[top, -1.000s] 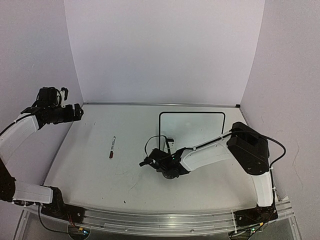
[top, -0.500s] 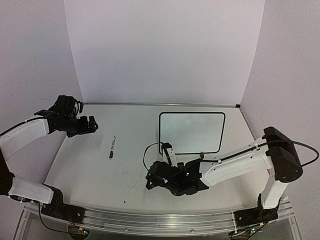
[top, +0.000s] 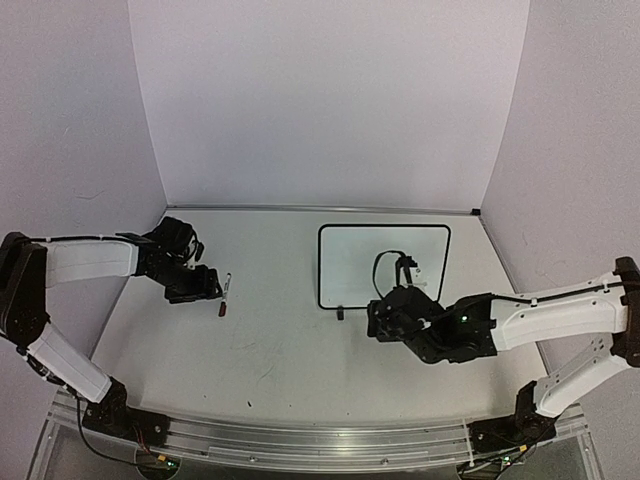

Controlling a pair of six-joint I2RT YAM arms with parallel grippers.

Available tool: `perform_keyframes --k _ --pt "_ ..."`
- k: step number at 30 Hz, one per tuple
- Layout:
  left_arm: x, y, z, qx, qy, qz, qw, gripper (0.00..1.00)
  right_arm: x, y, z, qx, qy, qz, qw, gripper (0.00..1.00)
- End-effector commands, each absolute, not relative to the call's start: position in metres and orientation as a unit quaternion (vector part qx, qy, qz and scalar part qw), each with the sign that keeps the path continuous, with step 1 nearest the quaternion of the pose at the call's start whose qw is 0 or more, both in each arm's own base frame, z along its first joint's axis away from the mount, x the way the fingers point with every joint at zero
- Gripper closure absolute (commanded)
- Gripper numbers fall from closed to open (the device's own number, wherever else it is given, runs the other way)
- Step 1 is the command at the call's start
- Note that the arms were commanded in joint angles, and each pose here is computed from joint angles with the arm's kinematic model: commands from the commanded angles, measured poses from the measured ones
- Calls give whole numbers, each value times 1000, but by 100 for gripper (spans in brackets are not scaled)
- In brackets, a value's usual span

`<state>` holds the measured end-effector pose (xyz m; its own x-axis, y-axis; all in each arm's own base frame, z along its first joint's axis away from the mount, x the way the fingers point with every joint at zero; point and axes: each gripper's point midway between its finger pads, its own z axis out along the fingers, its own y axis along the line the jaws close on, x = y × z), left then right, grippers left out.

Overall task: Write a sentence on the whiteboard
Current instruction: Pick up the whiteboard marker from the center of the board.

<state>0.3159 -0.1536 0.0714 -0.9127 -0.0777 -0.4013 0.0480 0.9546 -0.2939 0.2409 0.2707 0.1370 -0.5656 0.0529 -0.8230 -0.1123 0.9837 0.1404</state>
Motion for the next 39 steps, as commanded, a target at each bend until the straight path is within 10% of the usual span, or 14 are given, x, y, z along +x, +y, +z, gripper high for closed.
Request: perform_keyframes --k 1,39 --pt "328 -174 65 14 962 -184 200 40 248 232 129 27 887 92 451 25" --pt "316 -165 6 22 977 -149 149 100 262 228 141 22 896 106 432 33"
